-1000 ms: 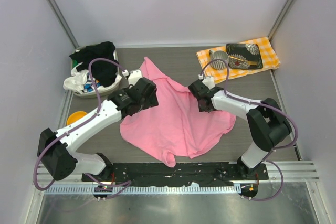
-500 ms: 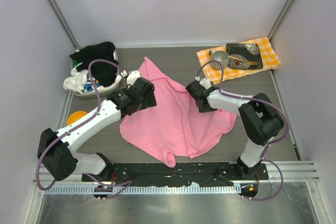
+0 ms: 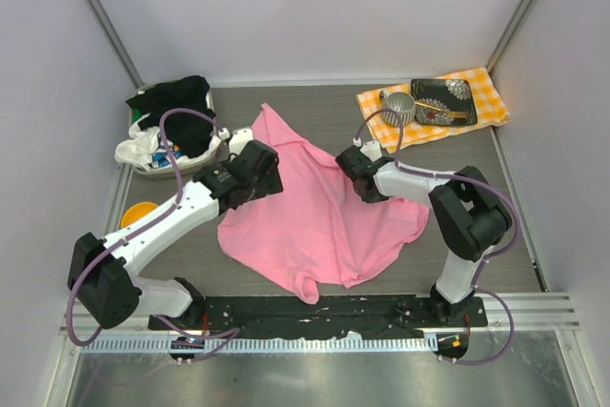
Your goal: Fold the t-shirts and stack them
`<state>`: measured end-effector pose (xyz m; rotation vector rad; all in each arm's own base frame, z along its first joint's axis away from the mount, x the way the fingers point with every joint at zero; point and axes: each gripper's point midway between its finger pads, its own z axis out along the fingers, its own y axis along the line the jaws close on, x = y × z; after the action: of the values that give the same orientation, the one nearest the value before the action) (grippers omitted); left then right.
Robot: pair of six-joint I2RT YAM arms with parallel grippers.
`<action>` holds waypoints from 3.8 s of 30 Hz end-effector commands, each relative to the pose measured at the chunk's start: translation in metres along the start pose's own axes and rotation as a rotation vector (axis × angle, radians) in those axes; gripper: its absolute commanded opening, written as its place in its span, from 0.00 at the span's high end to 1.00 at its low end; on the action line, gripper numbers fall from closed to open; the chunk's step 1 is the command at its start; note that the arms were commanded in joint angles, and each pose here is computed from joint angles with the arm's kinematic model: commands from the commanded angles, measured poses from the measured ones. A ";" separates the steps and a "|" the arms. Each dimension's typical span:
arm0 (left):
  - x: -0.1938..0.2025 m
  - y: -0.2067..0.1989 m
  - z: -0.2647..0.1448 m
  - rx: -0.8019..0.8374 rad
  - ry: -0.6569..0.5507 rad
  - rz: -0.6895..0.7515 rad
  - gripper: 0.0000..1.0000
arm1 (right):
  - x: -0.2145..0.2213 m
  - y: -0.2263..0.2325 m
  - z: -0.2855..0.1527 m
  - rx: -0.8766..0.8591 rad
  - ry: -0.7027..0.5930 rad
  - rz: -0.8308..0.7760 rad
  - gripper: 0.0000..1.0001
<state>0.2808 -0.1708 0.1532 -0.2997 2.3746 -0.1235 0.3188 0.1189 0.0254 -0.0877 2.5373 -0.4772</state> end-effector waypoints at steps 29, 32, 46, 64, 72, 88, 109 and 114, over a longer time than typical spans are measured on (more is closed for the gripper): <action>-0.051 -0.026 0.051 -0.070 -0.010 0.001 0.34 | -0.080 -0.066 -0.117 -0.059 -0.318 0.264 0.99; -0.057 -0.029 0.080 -0.105 0.010 -0.026 0.42 | -0.083 -0.072 -0.127 -0.068 -0.334 0.272 0.99; -0.139 -0.024 0.205 -0.209 -0.015 -0.159 0.57 | -0.068 -0.070 -0.136 -0.144 -0.357 0.289 0.99; -0.203 -0.040 0.300 -0.024 -0.110 -0.251 0.35 | -0.068 -0.060 -0.142 -0.175 -0.376 0.269 0.99; -0.219 -0.062 0.299 0.100 -0.167 -0.269 0.32 | -0.069 -0.058 -0.143 -0.177 -0.382 0.260 0.99; -0.217 -0.043 0.326 0.052 -0.158 -0.286 0.35 | -0.067 -0.051 -0.142 -0.185 -0.374 0.241 0.99; -0.207 -0.027 0.335 0.012 -0.131 -0.271 1.00 | -0.066 -0.049 -0.140 -0.179 -0.372 0.238 0.99; -0.241 -0.031 0.276 0.021 -0.187 -0.280 1.00 | -0.072 -0.050 -0.142 -0.181 -0.392 0.266 0.99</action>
<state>0.6562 -0.1511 0.0366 -0.6226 2.2148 -0.2479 0.2938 0.1248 0.1803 0.0417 2.2154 -0.1356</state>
